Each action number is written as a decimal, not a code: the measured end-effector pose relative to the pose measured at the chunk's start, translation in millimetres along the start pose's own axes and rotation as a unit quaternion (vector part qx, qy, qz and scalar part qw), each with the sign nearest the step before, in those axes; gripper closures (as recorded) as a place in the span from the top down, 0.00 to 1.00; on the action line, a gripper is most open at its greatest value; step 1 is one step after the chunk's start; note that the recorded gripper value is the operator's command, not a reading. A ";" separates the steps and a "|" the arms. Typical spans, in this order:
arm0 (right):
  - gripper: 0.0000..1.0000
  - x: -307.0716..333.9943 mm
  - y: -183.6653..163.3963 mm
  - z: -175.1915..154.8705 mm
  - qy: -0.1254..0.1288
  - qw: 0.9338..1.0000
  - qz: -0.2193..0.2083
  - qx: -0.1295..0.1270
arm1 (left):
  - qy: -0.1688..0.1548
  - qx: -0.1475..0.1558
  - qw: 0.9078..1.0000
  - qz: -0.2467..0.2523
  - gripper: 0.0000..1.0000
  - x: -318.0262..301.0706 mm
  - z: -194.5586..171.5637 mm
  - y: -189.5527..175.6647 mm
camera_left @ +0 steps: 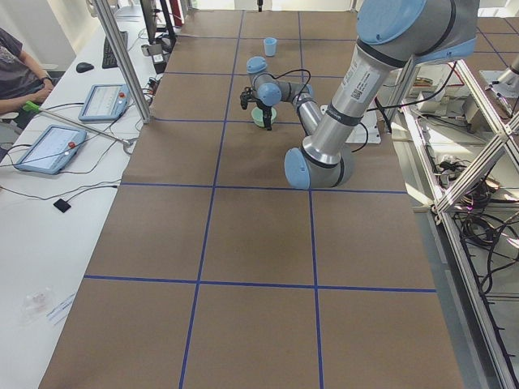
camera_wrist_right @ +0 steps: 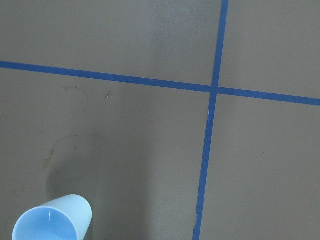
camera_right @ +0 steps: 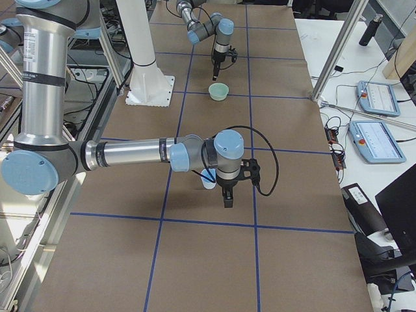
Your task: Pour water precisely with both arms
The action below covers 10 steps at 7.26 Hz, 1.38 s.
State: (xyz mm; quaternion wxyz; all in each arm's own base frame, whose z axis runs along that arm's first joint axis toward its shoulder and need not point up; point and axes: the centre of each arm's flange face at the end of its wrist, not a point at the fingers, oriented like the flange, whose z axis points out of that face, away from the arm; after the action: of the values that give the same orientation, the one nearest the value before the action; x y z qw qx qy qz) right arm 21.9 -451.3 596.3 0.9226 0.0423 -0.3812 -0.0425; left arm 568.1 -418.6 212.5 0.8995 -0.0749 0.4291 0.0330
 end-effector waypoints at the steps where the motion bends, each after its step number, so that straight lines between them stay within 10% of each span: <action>1: 0.99 -0.1 0.2 -0.1 0.000 1.000 0.000 0.000 | 0.008 0.001 1.000 -0.009 0.84 6.3 10.2 -1.3; 7: 0.99 0.5 1.9 0.5 0.000 1.000 0.001 -0.001 | 0.030 0.006 0.999 -0.027 0.46 23.7 21.2 -10.2; 10: 0.99 1.0 3.0 0.8 0.000 1.000 0.001 -0.001 | 0.028 0.005 0.999 -0.028 0.00 23.3 23.3 -11.1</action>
State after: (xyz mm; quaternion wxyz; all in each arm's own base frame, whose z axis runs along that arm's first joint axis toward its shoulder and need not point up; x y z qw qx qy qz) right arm 22.2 -448.4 597.9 0.9226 0.0411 -0.3811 -0.0423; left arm 601.9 -425.8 210.0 0.8881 -0.0834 0.4520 0.0032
